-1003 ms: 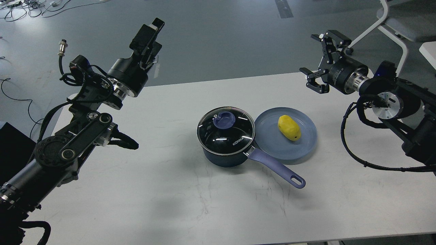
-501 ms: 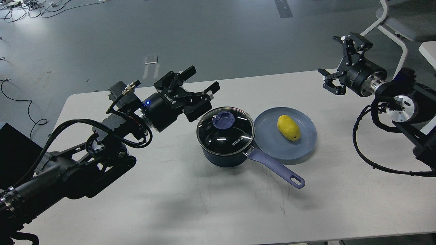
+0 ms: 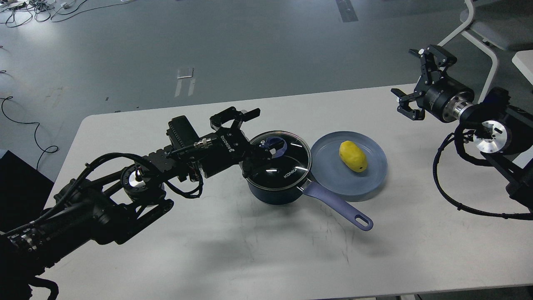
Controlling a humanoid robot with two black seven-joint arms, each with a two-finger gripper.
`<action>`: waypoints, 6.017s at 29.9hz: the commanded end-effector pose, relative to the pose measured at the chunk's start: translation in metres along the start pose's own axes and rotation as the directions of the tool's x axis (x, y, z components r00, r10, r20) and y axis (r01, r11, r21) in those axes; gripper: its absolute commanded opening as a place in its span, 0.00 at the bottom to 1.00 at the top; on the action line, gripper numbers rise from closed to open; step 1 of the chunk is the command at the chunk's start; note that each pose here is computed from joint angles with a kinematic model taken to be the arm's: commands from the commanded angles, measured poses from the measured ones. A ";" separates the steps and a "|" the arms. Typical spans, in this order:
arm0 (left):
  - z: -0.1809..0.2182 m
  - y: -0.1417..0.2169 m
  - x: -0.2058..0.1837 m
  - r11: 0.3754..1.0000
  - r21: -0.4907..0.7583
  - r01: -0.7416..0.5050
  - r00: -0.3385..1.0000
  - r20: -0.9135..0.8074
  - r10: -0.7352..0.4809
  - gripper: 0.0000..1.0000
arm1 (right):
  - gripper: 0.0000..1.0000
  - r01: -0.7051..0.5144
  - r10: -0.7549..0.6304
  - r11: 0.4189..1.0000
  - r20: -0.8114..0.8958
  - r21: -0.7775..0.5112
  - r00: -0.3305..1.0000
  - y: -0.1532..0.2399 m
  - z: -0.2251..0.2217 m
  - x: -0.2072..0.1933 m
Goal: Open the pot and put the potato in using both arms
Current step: 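Reach the left gripper over the pot and lower it onto the blue lid knob, then close the left gripper on the blue knob of the glass lid, then lift the glass lid off the pot and lower it onto the table, then open the left gripper and raise it away from the lid, then grasp the yellow potato from the blue plate with the right gripper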
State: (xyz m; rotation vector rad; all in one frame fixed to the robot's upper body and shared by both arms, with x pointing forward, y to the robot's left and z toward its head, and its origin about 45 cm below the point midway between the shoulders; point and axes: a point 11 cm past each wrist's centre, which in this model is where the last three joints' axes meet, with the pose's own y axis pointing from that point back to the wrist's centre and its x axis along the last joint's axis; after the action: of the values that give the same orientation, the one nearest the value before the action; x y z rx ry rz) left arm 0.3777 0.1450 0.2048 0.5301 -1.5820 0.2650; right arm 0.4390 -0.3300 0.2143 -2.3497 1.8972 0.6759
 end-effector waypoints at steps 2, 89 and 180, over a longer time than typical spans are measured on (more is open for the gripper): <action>0.001 -0.009 -0.004 1.000 -0.006 0.019 1.000 0.004 -0.019 0.98 | 1.00 -0.004 0.004 1.000 0.001 -0.004 1.000 0.001 0.002 0.002; -0.018 0.005 0.009 0.999 0.026 0.022 0.997 -0.077 -0.020 0.43 | 1.00 -0.066 0.066 0.997 -0.017 -0.034 0.998 0.009 0.015 0.027; -0.150 0.096 0.055 0.766 0.615 0.188 -0.132 -0.757 0.640 0.99 | 0.95 0.189 -0.503 0.838 -0.859 -0.512 -0.100 0.007 0.116 -0.051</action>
State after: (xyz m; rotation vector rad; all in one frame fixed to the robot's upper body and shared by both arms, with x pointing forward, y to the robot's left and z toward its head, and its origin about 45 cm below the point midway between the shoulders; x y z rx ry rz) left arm 0.4620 0.2878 0.2869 0.2329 0.1203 1.2042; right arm 0.3865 -0.2597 0.1310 -3.6855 0.9085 -1.4338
